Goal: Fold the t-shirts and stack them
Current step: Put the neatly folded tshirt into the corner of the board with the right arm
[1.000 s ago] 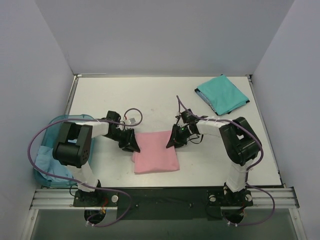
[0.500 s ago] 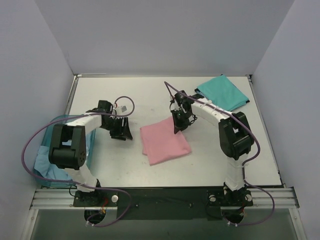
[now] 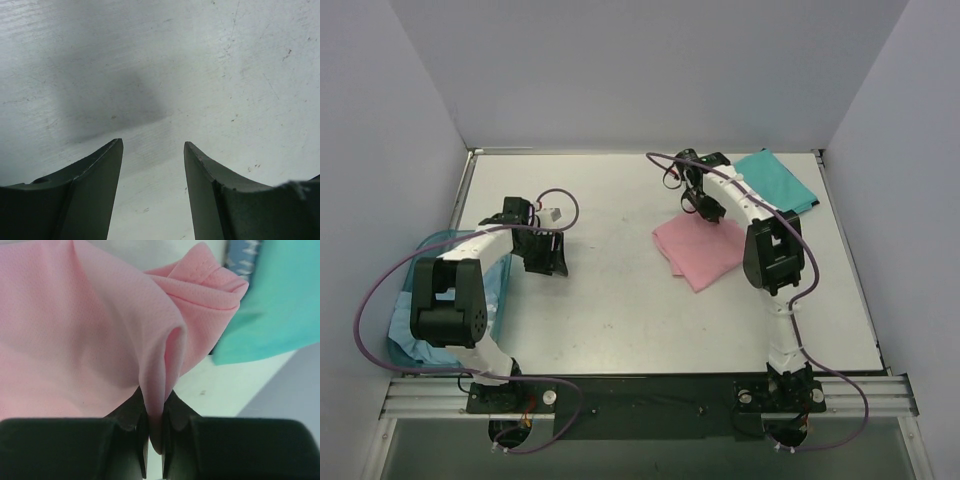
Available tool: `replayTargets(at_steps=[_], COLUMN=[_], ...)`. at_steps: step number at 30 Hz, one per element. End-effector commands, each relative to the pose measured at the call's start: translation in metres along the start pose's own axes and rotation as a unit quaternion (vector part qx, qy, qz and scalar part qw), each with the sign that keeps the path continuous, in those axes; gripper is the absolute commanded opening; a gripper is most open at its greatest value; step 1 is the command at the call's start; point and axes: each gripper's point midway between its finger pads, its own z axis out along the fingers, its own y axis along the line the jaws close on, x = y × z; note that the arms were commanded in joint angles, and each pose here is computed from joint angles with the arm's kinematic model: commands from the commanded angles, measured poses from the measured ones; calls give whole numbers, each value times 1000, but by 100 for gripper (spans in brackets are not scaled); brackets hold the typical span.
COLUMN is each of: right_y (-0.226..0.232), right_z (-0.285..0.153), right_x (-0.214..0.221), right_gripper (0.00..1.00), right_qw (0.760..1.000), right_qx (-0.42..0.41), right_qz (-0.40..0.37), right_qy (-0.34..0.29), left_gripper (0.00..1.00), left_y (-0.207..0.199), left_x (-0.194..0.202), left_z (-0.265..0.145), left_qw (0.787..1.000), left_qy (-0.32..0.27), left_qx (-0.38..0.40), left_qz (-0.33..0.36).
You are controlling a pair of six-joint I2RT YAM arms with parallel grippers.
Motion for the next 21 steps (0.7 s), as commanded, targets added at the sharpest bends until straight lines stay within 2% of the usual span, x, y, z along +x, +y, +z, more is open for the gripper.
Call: replayTargets(at_steps=[1, 6, 11, 21], right_y=[-68, -104, -96, -108], right_z=[-17, -26, -34, -25], right_x=[-2, -23, -32, -47], right_gripper=[0, 0, 0, 0], right_qw=[991, 988, 993, 988], right_qx=[111, 140, 95, 126], right_qz=[-72, -58, -39, -59], right_qy=[29, -10, -55, -62], left_gripper=[62, 62, 62, 62], left_y=[3, 7, 10, 10], left_x=[-14, -14, -14, -13], left_z=[-13, -10, -8, -7], left_qw=[999, 999, 999, 999], left_qy=[-21, -18, -17, -15], left_qx=[-19, -27, -33, -30], left_qz=[27, 29, 32, 34])
